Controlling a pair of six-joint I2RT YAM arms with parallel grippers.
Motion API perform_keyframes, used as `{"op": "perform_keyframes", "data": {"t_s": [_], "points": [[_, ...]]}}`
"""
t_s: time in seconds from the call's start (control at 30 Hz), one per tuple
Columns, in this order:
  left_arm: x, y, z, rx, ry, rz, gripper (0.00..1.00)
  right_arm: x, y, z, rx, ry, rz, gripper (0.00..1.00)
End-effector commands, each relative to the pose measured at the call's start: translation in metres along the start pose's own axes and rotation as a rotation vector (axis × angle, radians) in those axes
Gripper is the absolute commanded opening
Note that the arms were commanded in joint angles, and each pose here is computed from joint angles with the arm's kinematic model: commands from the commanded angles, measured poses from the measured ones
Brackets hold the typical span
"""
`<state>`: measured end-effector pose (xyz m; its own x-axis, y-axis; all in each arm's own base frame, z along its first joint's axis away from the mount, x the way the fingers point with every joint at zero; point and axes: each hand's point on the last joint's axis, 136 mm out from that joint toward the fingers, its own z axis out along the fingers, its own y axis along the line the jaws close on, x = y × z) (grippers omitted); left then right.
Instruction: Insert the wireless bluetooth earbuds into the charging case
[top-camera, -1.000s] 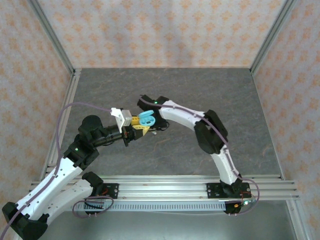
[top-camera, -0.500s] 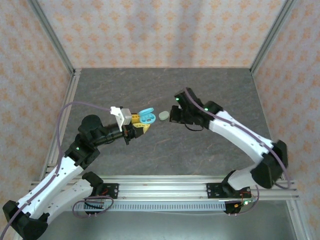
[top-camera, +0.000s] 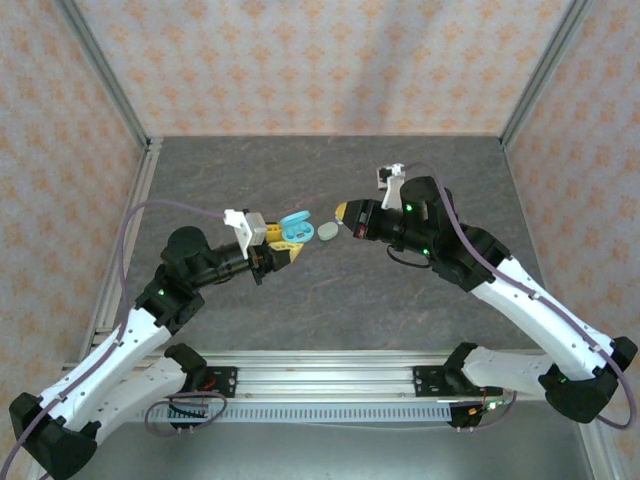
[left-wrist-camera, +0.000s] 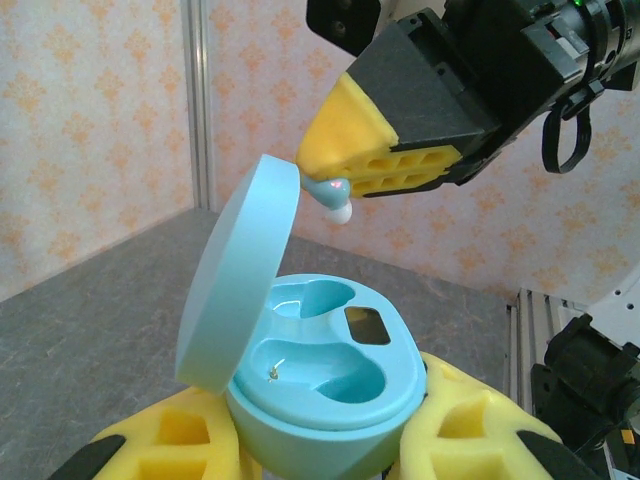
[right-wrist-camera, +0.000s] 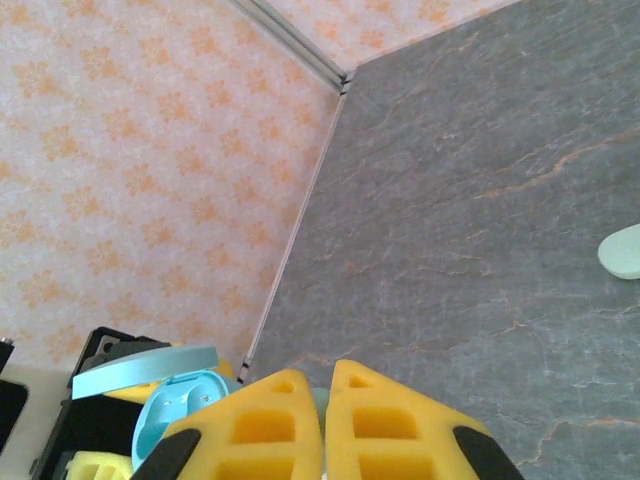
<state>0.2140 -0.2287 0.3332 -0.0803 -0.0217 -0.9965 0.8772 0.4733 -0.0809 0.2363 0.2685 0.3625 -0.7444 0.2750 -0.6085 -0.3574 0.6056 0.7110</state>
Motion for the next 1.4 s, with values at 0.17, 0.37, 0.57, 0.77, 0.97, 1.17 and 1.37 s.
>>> {"op": "perform_keyframes", "data": {"t_s": [0.17,0.37,0.57,0.77,0.97,1.17,1.37], "points": [[-0.014,-0.001,0.000,0.001,-0.044,0.039,0.10,-0.008,0.071,-0.006,-0.233,-0.022,-0.060,0.07],[-0.015,-0.001,0.002,0.005,-0.044,0.039,0.10,-0.002,0.093,-0.001,-0.303,-0.002,-0.081,0.07],[-0.018,0.000,0.002,0.000,-0.050,0.035,0.10,0.005,0.098,0.008,-0.330,0.014,-0.077,0.07],[-0.021,0.000,0.002,0.000,-0.058,0.033,0.10,0.008,0.102,0.009,-0.363,0.005,-0.090,0.07],[-0.021,0.001,0.002,-0.005,-0.059,0.025,0.10,0.012,0.098,0.013,-0.362,0.002,-0.101,0.07],[-0.023,0.001,0.002,-0.008,-0.060,0.025,0.10,0.018,0.094,0.016,-0.358,-0.002,-0.128,0.07],[-0.022,0.001,0.002,-0.007,-0.057,0.022,0.10,0.027,0.086,0.024,-0.339,0.012,-0.149,0.07]]}}
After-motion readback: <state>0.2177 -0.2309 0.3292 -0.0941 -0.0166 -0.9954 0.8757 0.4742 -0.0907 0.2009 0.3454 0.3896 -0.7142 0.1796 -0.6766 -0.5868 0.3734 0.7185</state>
